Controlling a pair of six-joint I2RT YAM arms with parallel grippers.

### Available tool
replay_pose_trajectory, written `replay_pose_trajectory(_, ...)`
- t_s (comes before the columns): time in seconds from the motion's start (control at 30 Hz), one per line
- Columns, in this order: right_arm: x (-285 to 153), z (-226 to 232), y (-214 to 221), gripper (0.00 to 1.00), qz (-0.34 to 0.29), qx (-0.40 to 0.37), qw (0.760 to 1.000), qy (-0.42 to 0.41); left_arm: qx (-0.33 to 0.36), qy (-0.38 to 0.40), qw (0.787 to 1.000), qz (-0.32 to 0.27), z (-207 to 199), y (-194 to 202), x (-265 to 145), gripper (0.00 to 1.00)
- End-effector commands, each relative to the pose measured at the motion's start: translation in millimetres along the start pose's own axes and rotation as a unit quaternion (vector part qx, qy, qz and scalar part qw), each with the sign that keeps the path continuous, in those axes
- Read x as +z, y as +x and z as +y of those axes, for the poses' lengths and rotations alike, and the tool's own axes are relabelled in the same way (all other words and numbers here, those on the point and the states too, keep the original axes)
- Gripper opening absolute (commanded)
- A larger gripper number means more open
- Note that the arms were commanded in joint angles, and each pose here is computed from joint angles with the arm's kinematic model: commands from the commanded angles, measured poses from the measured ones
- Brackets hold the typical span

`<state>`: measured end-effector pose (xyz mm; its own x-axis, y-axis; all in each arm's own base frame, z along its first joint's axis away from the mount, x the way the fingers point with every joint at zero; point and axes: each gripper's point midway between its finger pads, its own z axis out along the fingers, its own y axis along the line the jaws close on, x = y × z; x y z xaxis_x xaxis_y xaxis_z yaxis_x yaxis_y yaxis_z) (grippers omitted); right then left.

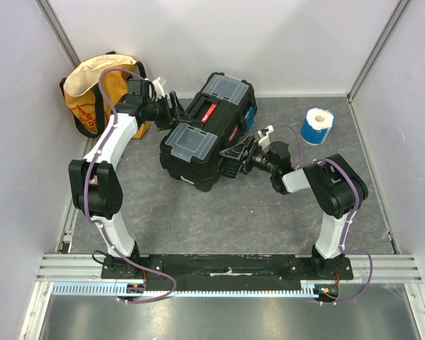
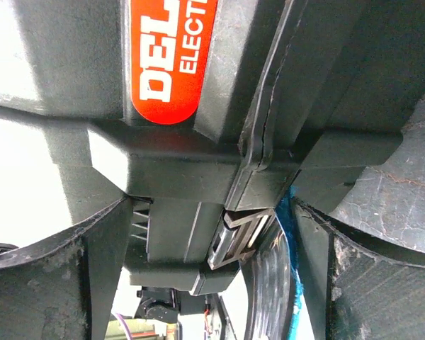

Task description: Pack the tool kit

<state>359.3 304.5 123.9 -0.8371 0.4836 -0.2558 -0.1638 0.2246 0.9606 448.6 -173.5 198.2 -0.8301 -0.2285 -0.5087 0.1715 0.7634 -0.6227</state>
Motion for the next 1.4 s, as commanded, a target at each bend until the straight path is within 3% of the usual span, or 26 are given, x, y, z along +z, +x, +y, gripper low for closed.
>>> replay_pose_trajectory(0.0,8,84,2,0.93,-0.014,-0.066,0.995,-0.078,-0.119,0.004,0.980,0.162,-4,94,31,0.73)
replay_pose_trajectory(0.13,-2,76,7,0.88,-0.003,-0.082,0.996,-0.027,-0.110,-0.005,0.982,0.157,1,92,33,0.73)
replay_pose_trajectory(0.43,-4,51,21,0.62,0.040,-0.066,0.996,0.038,-0.098,-0.015,0.984,0.149,6,89,37,0.73)
replay_pose_trajectory(0.53,-6,38,22,0.66,0.043,-0.068,0.993,0.083,-0.094,-0.020,0.985,0.146,7,89,36,0.73)
replay_pose_trajectory(0.67,-15,33,19,0.86,0.029,-0.067,0.990,0.119,-0.093,-0.025,0.985,0.142,9,90,32,0.73)
replay_pose_trajectory(0.77,-18,33,16,0.89,0.020,-0.067,0.990,0.126,-0.092,-0.026,0.985,0.141,9,90,31,0.72)
replay_pose_trajectory(1.0,-20,28,12,0.61,0.004,-0.051,0.988,0.146,-0.090,-0.023,0.986,0.139,7,91,28,0.72)
replay_pose_trajectory(1.17,-33,15,8,0.42,-0.005,-0.050,0.976,0.210,-0.089,-0.021,0.986,0.137,5,90,25,0.72)
replay_pose_trajectory(1.27,-37,10,9,0.38,0.001,-0.052,0.971,0.235,-0.088,-0.019,0.987,0.137,4,90,25,0.72)
replay_pose_trajectory(1.37,-42,3,7,0.51,0.000,-0.054,0.964,0.261,-0.088,-0.019,0.986,0.138,3,91,25,0.72)
